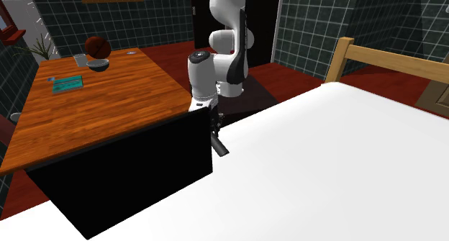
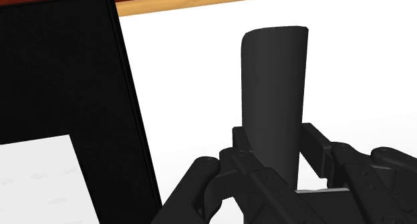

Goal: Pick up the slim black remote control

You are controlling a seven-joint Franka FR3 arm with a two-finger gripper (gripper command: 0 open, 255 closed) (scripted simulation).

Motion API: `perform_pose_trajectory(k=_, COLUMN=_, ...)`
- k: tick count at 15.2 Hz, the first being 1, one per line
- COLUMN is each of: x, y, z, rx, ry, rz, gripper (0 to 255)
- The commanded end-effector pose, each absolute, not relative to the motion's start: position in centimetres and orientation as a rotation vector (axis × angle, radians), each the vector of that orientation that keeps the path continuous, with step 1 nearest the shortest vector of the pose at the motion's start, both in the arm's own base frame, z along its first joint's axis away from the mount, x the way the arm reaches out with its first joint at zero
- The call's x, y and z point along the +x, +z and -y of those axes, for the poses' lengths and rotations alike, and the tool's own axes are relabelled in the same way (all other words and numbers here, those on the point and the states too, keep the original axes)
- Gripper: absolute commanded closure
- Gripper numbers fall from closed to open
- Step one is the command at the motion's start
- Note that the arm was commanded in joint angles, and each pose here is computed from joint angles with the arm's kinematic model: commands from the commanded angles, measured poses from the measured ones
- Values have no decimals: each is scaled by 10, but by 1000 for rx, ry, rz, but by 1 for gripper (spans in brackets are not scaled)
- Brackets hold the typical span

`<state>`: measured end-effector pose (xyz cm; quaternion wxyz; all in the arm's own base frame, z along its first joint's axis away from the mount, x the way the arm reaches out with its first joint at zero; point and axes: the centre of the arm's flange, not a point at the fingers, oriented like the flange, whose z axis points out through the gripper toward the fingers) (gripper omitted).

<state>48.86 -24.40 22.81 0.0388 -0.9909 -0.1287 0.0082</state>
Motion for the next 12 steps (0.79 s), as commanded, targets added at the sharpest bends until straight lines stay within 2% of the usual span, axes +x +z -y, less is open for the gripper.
perform_pose_trajectory(k=1, x=489, y=235, z=243, rx=-3036, ry=30, rz=396, gripper=255)
perform_pose_trajectory(k=12, x=489, y=293, z=243, rx=-3036, ry=30, rz=396, gripper=255)
